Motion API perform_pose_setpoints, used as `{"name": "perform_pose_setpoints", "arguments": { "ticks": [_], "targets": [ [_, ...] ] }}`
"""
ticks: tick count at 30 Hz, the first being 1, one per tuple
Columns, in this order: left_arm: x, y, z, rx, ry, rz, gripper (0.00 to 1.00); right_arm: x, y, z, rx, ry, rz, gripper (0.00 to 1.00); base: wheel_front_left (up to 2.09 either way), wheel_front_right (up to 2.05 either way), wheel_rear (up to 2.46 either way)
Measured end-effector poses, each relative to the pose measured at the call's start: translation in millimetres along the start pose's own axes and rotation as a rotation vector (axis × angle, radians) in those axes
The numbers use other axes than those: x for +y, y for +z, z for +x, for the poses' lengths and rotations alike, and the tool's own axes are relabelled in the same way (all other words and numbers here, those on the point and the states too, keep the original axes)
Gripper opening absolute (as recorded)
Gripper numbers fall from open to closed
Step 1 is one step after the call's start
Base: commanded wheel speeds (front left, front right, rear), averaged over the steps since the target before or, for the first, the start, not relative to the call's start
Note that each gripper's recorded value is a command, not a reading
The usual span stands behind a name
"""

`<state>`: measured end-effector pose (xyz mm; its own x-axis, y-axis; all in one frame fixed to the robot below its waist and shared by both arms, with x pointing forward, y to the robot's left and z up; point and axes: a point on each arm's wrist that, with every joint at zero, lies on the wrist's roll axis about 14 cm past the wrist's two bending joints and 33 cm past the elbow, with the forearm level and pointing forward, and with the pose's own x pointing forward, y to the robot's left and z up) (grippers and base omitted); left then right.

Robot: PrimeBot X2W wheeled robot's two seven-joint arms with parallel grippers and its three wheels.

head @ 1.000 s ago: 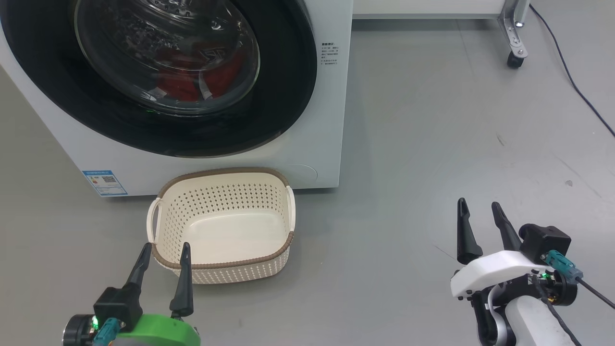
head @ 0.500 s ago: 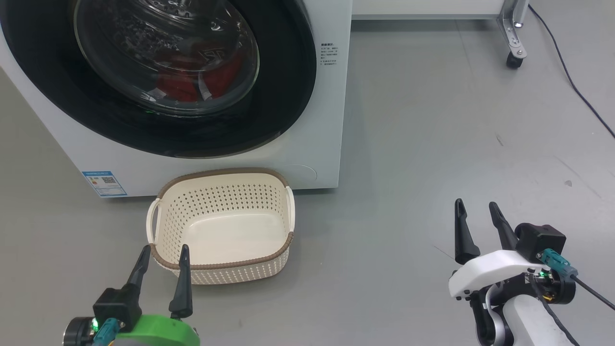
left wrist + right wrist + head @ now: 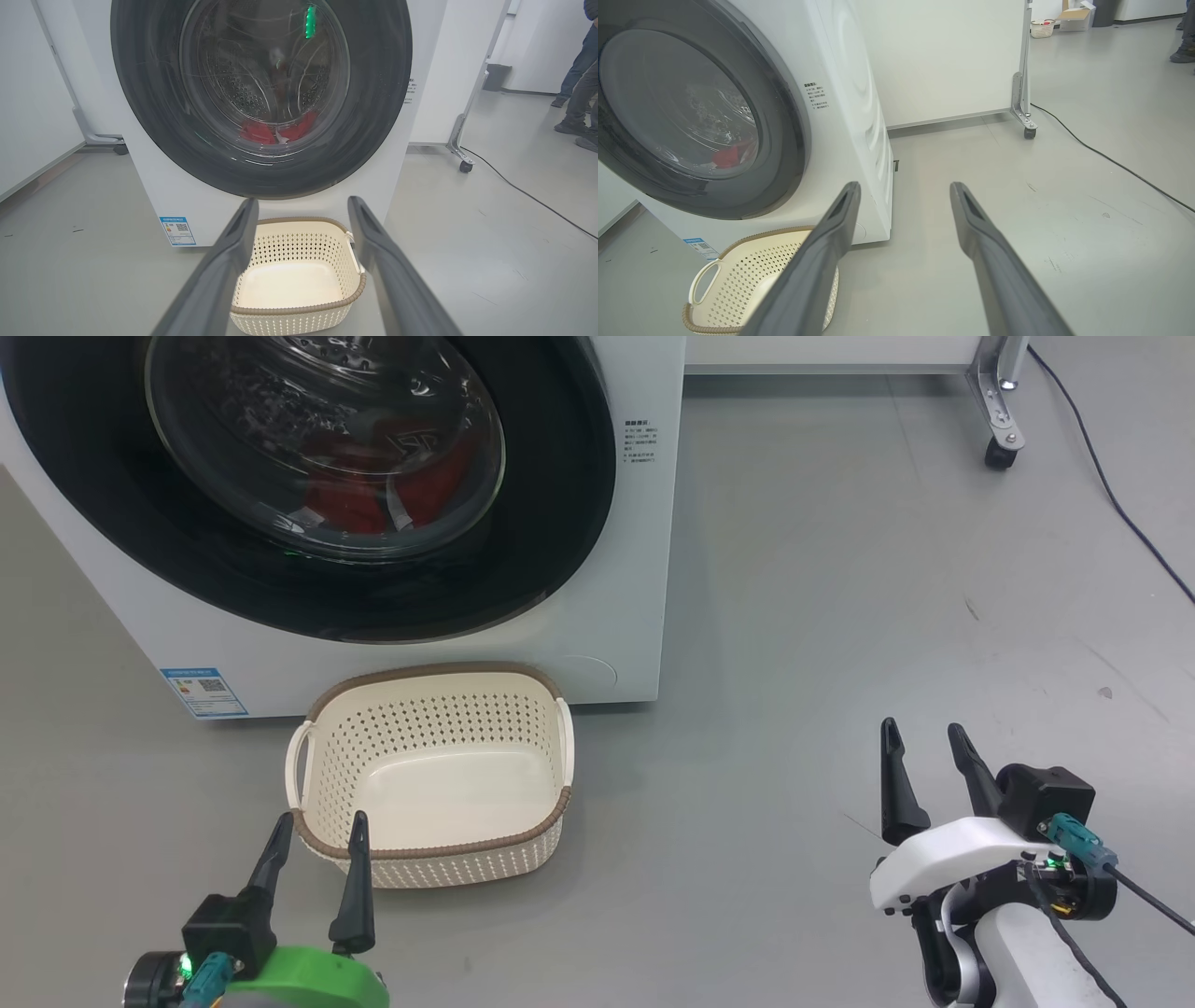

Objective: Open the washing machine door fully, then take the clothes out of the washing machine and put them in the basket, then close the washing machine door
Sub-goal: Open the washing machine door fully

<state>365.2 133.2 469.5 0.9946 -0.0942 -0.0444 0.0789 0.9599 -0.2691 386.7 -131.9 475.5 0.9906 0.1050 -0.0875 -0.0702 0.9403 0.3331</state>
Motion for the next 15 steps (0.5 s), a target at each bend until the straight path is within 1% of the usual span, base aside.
{"name": "perform_pose_setpoints", "arguments": {
  "ticks": [11,12,13,14,15],
  "targets": [
    [0.2,1.7,3.4,-0.005,0.001,-0.003,1.00,0.5,-4.2,1.3,0.013,0.002,-0.001,1.00,0.00,0.00,0.00],
    [0.4,1.5,3.4,-0.004,0.001,-0.003,1.00,1.1,-5.0,1.4,0.015,0.004,-0.001,0.74,0.00,0.00,0.00],
    [0.3,1.1,3.5,-0.003,0.001,-0.003,1.00,2.3,-6.2,1.3,0.019,0.009,-0.003,0.21,0.00,0.00,0.00],
    [0.4,0.7,3.5,-0.002,0.002,-0.003,1.00,3.3,-6.8,1.4,0.021,0.012,-0.003,0.00,0.00,0.00,0.00],
    [0.6,0.3,3.6,-0.001,0.002,-0.003,1.00,3.5,-6.8,1.7,0.020,0.012,-0.002,0.00,0.00,0.00,0.00]
  ]
}}
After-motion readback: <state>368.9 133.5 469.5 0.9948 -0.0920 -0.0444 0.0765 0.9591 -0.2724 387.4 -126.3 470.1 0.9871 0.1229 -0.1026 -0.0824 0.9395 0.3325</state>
